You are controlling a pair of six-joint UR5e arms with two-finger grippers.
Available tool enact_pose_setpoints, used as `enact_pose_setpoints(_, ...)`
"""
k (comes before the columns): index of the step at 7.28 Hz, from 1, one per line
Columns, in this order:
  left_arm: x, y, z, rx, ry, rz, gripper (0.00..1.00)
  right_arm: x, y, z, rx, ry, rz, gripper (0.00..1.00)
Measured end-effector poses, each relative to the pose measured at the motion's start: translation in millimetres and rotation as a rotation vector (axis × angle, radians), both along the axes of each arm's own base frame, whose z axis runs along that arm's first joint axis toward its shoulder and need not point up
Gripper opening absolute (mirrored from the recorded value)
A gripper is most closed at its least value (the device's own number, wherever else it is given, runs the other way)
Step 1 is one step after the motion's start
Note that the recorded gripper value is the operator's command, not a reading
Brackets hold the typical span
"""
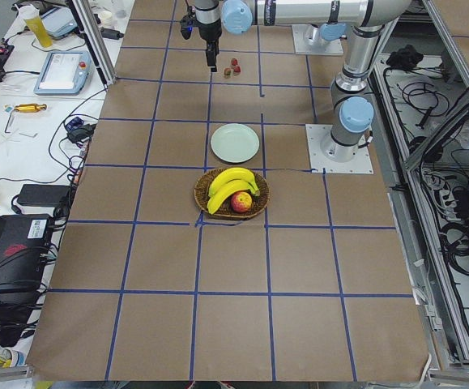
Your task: Collect all strawberries into plate
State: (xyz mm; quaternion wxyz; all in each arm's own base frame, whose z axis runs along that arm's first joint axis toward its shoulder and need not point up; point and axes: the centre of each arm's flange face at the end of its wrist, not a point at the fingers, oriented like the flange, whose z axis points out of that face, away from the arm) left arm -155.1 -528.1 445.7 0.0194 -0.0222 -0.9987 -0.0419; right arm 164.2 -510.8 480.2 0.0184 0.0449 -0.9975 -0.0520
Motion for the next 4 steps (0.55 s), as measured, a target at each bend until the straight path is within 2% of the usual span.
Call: enact_pose_setpoints(4, -0.7, 3.9, -13.4, 0.027, -0.001, 0.008, 1.00, -1.3, 4.5, 2.1, 0.019, 0.012, 0.003, 1.00)
